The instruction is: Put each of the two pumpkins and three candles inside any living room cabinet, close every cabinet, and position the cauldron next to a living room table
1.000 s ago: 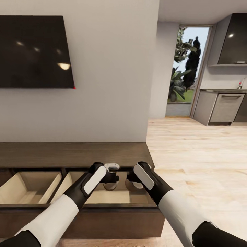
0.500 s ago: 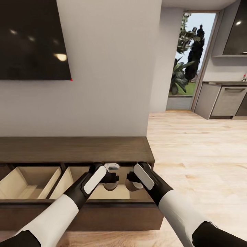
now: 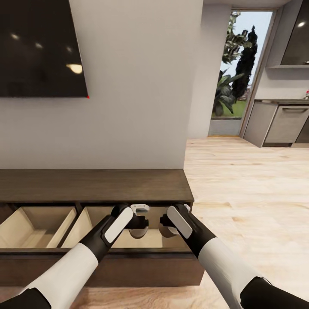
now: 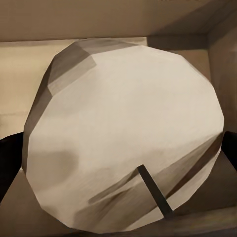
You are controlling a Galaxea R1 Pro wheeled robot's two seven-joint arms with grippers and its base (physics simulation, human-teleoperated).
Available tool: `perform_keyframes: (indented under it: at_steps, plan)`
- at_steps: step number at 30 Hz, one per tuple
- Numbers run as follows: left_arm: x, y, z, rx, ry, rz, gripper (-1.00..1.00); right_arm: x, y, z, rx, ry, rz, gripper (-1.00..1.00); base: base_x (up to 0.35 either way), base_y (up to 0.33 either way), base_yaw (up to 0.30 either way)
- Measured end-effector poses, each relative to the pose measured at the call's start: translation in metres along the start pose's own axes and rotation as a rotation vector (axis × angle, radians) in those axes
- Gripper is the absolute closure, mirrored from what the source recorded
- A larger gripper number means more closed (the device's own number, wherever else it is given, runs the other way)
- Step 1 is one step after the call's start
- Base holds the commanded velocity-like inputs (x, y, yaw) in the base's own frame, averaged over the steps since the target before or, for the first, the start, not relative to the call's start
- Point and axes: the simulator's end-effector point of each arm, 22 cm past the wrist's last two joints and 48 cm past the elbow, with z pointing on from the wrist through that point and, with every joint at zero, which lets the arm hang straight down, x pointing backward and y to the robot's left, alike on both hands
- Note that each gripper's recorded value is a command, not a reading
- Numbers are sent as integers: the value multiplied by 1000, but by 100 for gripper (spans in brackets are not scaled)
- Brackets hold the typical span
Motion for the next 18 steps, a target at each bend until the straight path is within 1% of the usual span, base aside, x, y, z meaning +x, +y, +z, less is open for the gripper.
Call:
perform_keyframes:
  at_steps: [3,8,12,18]
  plan:
    - [0,0,0,0,0,0,100,0,0,0,0,0,0,100,207,0,0]
    - [0,0,0,0,1,0,100,0,0,0,0,0,0,100,107,0,0]
    - [0,0,0,0,1,1,100,0,1,0,-1,0,-1,100,190,0,0]
    - [0,0,0,0,1,0,100,0,0,0,-1,0,-1,100,51,0,0]
